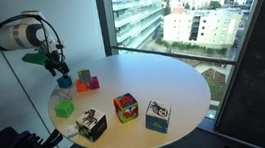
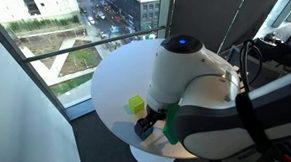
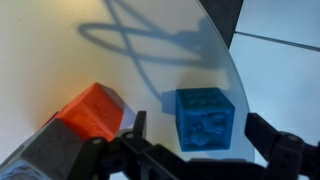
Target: Pick up the blue block and put it on the gray block
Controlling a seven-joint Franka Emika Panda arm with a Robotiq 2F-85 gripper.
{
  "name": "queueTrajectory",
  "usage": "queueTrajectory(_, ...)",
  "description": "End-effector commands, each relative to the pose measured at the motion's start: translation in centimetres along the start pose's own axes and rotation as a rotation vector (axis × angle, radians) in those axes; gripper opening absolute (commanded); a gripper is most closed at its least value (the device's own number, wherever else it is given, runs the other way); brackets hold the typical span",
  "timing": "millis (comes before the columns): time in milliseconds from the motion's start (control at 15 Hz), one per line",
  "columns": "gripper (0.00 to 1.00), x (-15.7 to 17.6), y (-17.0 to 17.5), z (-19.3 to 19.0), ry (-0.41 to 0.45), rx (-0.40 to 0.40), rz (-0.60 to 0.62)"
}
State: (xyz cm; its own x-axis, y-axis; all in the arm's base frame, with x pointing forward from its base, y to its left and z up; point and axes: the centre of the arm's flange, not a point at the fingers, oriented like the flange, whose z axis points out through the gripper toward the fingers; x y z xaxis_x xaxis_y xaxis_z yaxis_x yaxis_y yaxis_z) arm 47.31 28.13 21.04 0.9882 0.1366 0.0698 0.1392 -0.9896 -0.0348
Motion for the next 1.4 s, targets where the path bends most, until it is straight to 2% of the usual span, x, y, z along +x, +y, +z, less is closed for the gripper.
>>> queueTrajectory(0,1.00,0.90,-0.89,0.55,0.004,-0.021,0.009)
queueTrajectory(200,1.00,-0.01,-0.30,0.68,-0.007,-0.005,0.000)
queueTrajectory(1333,1.00,0.52,-0.87,0.85,0.010,0.001,0.005)
